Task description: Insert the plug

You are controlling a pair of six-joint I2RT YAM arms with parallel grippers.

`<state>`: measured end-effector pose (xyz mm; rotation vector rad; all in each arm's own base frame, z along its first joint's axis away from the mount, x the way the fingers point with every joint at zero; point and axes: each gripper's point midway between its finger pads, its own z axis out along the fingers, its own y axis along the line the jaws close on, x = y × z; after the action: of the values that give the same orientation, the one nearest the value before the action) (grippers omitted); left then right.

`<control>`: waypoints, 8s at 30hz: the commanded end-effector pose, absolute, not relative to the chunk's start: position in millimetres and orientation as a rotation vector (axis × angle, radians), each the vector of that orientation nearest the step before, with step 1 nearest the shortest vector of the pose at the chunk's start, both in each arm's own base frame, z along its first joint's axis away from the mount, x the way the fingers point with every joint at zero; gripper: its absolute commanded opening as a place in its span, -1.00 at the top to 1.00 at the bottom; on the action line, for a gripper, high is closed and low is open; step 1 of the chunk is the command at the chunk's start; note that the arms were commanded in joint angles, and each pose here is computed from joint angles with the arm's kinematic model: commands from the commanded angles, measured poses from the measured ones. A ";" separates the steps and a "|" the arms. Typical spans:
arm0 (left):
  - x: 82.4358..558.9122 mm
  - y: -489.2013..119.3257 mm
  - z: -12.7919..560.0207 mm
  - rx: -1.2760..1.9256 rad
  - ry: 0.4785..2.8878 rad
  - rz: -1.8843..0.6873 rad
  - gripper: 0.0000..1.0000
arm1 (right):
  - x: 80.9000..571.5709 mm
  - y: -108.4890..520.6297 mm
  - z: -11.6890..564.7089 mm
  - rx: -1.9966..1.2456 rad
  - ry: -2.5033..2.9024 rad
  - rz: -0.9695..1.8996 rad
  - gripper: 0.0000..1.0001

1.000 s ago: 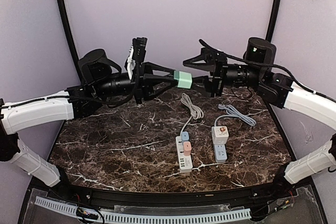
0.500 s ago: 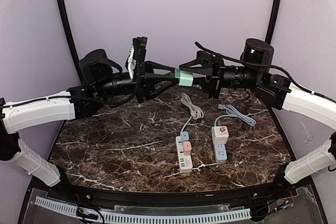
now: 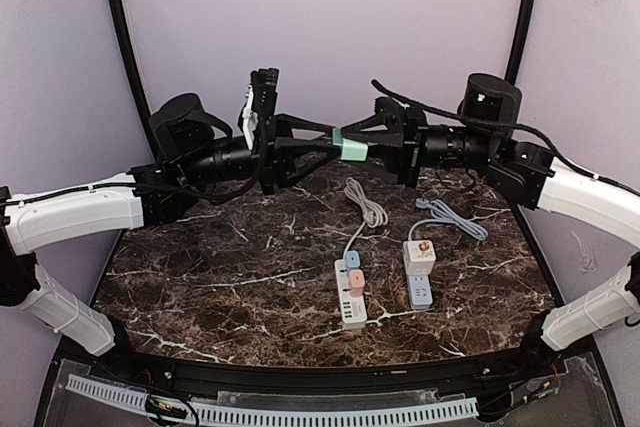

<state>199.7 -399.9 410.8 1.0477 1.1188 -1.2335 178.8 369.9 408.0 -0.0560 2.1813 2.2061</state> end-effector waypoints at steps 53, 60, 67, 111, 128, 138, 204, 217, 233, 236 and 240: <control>220.4 -340.6 370.0 0.920 1.442 -0.898 -0.97 | 194.2 348.2 374.0 -0.104 2.303 1.938 1.00; 251.8 -315.6 343.0 0.782 1.812 -0.691 -0.97 | 201.2 335.2 353.4 -0.095 2.412 1.754 1.00; 276.2 -272.8 331.7 0.525 2.080 -0.443 -0.97 | 200.7 328.6 342.3 -0.089 2.449 1.681 1.00; 252.2 -285.6 244.1 0.501 2.536 -0.891 -0.97 | 179.3 222.0 194.9 -0.022 2.918 0.699 1.00; 249.4 -273.9 241.8 0.575 2.528 -0.796 -0.97 | 166.3 206.8 132.8 0.052 2.956 0.651 1.00; 245.6 -265.7 243.8 0.597 2.513 -0.756 -0.97 | 175.3 202.0 94.9 -0.098 2.998 0.485 1.00; 247.2 -263.4 247.6 0.603 2.497 -0.735 -0.97 | 176.9 174.1 57.5 -0.078 3.095 0.281 1.00; 247.2 -262.9 249.0 0.602 2.492 -0.734 -0.97 | 184.6 175.4 67.7 -0.034 3.112 0.226 1.00; 247.7 -262.1 248.9 0.599 2.492 -0.727 -0.98 | 191.1 189.4 73.2 0.009 3.125 0.206 1.00; 247.8 -262.0 248.5 0.601 2.493 -0.724 -0.97 | 189.8 194.1 71.6 0.000 3.132 0.195 1.00; 248.1 -261.7 248.9 0.599 2.491 -0.723 -0.97 | 185.4 198.8 67.8 -0.011 3.142 0.174 1.00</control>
<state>253.7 -270.6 246.3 0.5942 2.4858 -0.7474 186.2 192.8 68.0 -0.0170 3.1446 0.2038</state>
